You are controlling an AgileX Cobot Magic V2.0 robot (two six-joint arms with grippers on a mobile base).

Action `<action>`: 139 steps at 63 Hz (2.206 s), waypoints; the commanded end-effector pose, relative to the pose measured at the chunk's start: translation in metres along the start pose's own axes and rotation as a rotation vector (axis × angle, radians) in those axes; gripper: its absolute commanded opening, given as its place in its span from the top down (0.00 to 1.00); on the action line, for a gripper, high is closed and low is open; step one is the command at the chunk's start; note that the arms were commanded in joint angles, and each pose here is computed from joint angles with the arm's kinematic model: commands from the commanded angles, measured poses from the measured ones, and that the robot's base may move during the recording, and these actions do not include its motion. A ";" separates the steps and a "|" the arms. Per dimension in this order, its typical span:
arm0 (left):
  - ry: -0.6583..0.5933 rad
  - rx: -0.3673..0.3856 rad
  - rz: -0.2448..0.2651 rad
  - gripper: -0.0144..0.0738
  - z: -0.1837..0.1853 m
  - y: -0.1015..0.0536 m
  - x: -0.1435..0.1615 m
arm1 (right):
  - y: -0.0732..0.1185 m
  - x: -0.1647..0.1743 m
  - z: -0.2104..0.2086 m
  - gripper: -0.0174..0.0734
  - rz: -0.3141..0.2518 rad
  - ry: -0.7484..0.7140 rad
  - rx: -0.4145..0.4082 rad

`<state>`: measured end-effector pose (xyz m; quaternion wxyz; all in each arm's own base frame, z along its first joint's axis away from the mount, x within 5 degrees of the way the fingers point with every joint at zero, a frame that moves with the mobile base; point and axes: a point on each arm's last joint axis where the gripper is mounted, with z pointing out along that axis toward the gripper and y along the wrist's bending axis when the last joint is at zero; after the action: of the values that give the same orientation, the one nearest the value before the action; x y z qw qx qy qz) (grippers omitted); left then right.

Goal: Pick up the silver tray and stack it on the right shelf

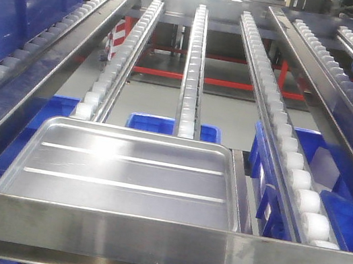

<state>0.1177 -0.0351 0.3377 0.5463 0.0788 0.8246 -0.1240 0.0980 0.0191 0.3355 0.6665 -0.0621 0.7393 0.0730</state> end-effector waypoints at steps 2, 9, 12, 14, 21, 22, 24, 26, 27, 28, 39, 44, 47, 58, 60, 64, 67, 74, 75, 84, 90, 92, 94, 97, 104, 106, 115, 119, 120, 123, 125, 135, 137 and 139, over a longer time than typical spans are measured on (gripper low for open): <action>-0.036 0.062 -0.008 0.95 0.007 -0.009 -0.015 | 0.008 -0.014 0.011 0.28 -0.002 -0.054 -0.069; 0.002 0.109 0.010 0.94 0.014 -0.016 -0.013 | 0.021 -0.010 0.023 0.28 0.025 -0.012 -0.165; 0.020 0.126 0.017 0.88 0.018 -0.019 -0.011 | 0.028 -0.008 0.029 0.28 0.021 0.009 -0.209; 0.029 0.133 0.020 0.83 0.020 -0.020 -0.011 | 0.032 -0.006 0.033 0.28 0.018 0.022 -0.236; 0.061 0.165 -0.003 0.52 0.027 -0.026 -0.010 | 0.048 0.000 0.047 0.28 0.004 0.058 -0.313; 0.064 0.170 -0.015 0.47 0.028 -0.026 -0.011 | 0.050 0.001 0.049 0.28 0.002 0.061 -0.323; 0.069 0.177 -0.031 0.42 0.030 -0.027 -0.012 | 0.054 0.003 0.052 0.28 0.000 0.065 -0.338; 0.075 0.183 -0.048 0.38 0.032 -0.028 -0.013 | 0.057 0.005 0.056 0.28 -0.003 0.072 -0.348; 0.074 0.184 -0.050 0.37 0.033 -0.029 -0.015 | 0.059 0.006 0.059 0.28 -0.004 0.076 -0.351; 0.076 0.184 -0.050 0.37 0.034 -0.029 -0.016 | 0.060 0.006 0.060 0.28 -0.005 0.078 -0.354; 0.101 0.188 -0.057 0.40 0.046 -0.033 -0.030 | 0.069 0.012 0.083 0.28 0.082 0.131 -0.348; 0.206 0.203 -0.043 0.40 0.051 -0.037 -0.037 | 0.074 0.009 0.091 0.28 0.139 0.263 -0.348; 0.279 0.211 -0.029 0.40 0.056 -0.040 -0.040 | 0.078 0.007 0.096 0.28 0.128 0.332 -0.351; 0.429 0.219 -0.017 0.41 0.084 -0.046 -0.044 | 0.095 0.005 0.127 0.28 0.102 0.581 -0.354; 0.429 0.223 -0.014 0.41 0.091 -0.049 -0.043 | 0.098 0.007 0.133 0.28 0.101 0.617 -0.350; 0.430 0.235 -0.006 0.41 0.104 -0.055 -0.040 | 0.104 0.013 0.149 0.30 0.086 0.688 -0.344; 0.436 0.243 0.004 0.41 0.113 -0.060 -0.036 | 0.107 0.019 0.160 0.31 0.081 0.724 -0.337; 0.495 0.258 0.020 0.41 0.135 -0.071 -0.023 | 0.114 0.032 0.181 0.32 0.131 0.798 -0.298; 0.506 0.257 0.015 0.41 0.137 -0.072 -0.021 | 0.115 0.034 0.183 0.32 0.134 0.804 -0.293; 0.608 0.206 -0.056 0.44 0.161 -0.074 -0.003 | 0.118 0.045 0.201 0.32 0.127 0.862 -0.245; 0.658 0.142 -0.062 0.45 0.175 -0.070 0.008 | 0.116 0.051 0.211 0.32 0.108 0.896 -0.181; 0.667 0.125 -0.059 0.45 0.178 -0.069 0.010 | 0.115 0.052 0.213 0.32 0.105 0.904 -0.162; 0.677 0.113 -0.052 0.45 0.181 -0.068 0.013 | 0.115 0.054 0.215 0.32 0.111 0.914 -0.143; 0.690 0.093 -0.045 0.45 0.185 -0.066 0.017 | 0.115 0.056 0.218 0.32 0.109 0.922 -0.125; 0.712 0.053 -0.012 0.45 0.194 -0.062 0.023 | 0.116 0.059 0.224 0.32 0.132 0.925 -0.109; 0.715 0.045 -0.010 0.45 0.196 -0.062 0.024 | 0.117 0.060 0.225 0.32 0.135 0.922 -0.110; 0.712 0.037 0.004 0.45 0.204 -0.063 0.023 | 0.118 0.069 0.230 0.32 0.132 0.942 -0.105; 0.710 0.036 0.008 0.45 0.208 -0.063 0.022 | 0.119 0.076 0.232 0.32 0.129 0.959 -0.100; 0.709 0.037 0.008 0.45 0.208 -0.063 0.022 | 0.119 0.076 0.233 0.32 0.129 0.959 -0.100; 0.711 0.036 0.006 0.45 0.210 -0.064 0.022 | 0.120 0.079 0.234 0.32 0.129 0.964 -0.099; 0.715 0.034 0.009 0.45 0.213 -0.064 0.023 | 0.120 0.081 0.236 0.32 0.132 0.966 -0.099; 0.743 0.000 -0.011 0.45 0.224 -0.062 0.033 | 0.122 0.089 0.240 0.32 0.146 0.971 -0.100; 0.749 -0.005 -0.009 0.45 0.227 -0.062 0.035 | 0.122 0.091 0.241 0.32 0.145 0.977 -0.098; 0.757 -0.007 -0.008 0.45 0.229 -0.061 0.038 | 0.123 0.093 0.242 0.32 0.143 0.982 -0.096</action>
<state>0.2833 -0.1564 0.2100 0.1651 0.1208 0.9763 -0.0711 0.2956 0.1837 0.2012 0.1865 -0.0724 0.9755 0.0919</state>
